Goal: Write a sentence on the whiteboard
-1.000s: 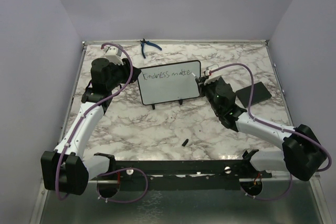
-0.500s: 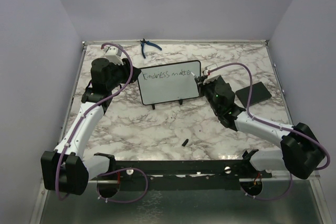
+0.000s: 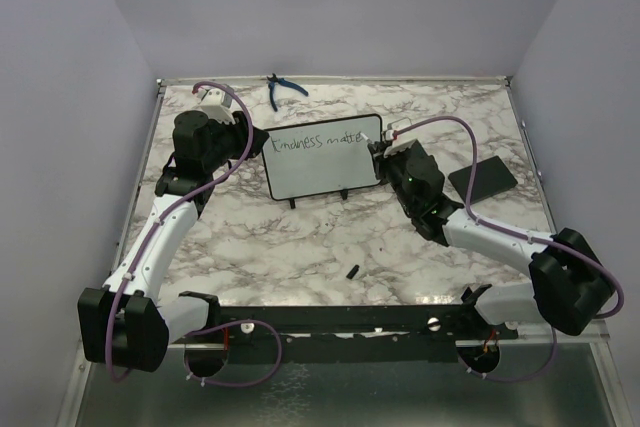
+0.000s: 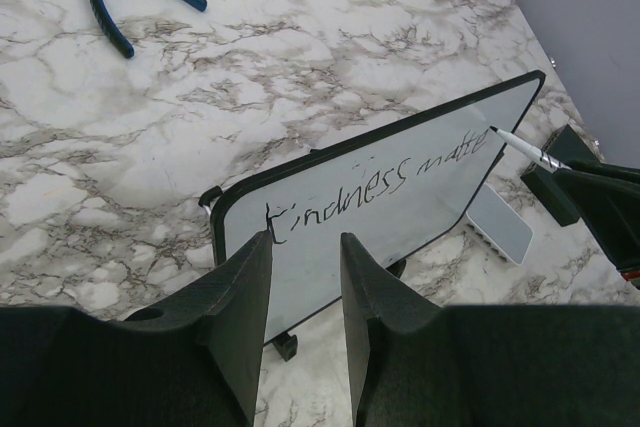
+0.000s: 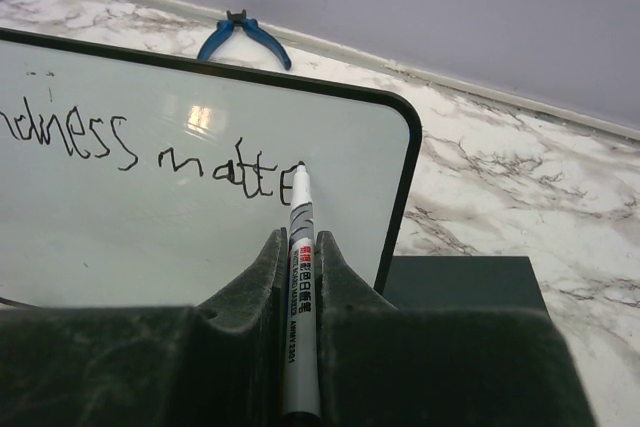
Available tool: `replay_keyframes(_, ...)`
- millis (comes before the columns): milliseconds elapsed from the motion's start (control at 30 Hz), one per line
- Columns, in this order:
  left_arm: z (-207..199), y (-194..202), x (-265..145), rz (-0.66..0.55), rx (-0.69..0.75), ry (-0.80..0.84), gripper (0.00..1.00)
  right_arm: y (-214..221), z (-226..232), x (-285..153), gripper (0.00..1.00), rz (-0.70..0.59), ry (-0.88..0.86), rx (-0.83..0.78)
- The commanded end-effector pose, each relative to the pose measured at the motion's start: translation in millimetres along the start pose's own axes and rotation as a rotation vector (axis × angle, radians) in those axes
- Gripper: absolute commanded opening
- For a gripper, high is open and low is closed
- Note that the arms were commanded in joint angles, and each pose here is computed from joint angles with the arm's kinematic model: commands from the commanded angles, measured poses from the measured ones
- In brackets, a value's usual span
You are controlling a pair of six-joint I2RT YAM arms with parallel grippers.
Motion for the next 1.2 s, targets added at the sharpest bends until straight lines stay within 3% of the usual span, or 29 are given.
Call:
replay_keyframes(0, -1, 0, -3, -0.015, 0.021, -0.003, 0.35, -6, -4, 5, 0.01, -0.019, 0.048, 0.008)
replay_keyframes(733, -2, -2, -4, -0.02, 0.022, 0.001, 0.35, 21, -3, -14, 0.01, 0.08, 0.038, 0.03)
replay_keyframes(1167, -3, -1, -4, -0.019, 0.021, 0.003, 0.35, 10, -6, -11, 0.01, 0.043, 0.05, 0.026)
Point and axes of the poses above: each gripper's point midway between its finger pads, its own x axis out along the fingers, its own z axis along the line the jaws close on, y = z × x, the point moved 9 cm from there along -x, back along the fingers, and after that the axes turned 6 degrees about -x, right-handed, at the moved point
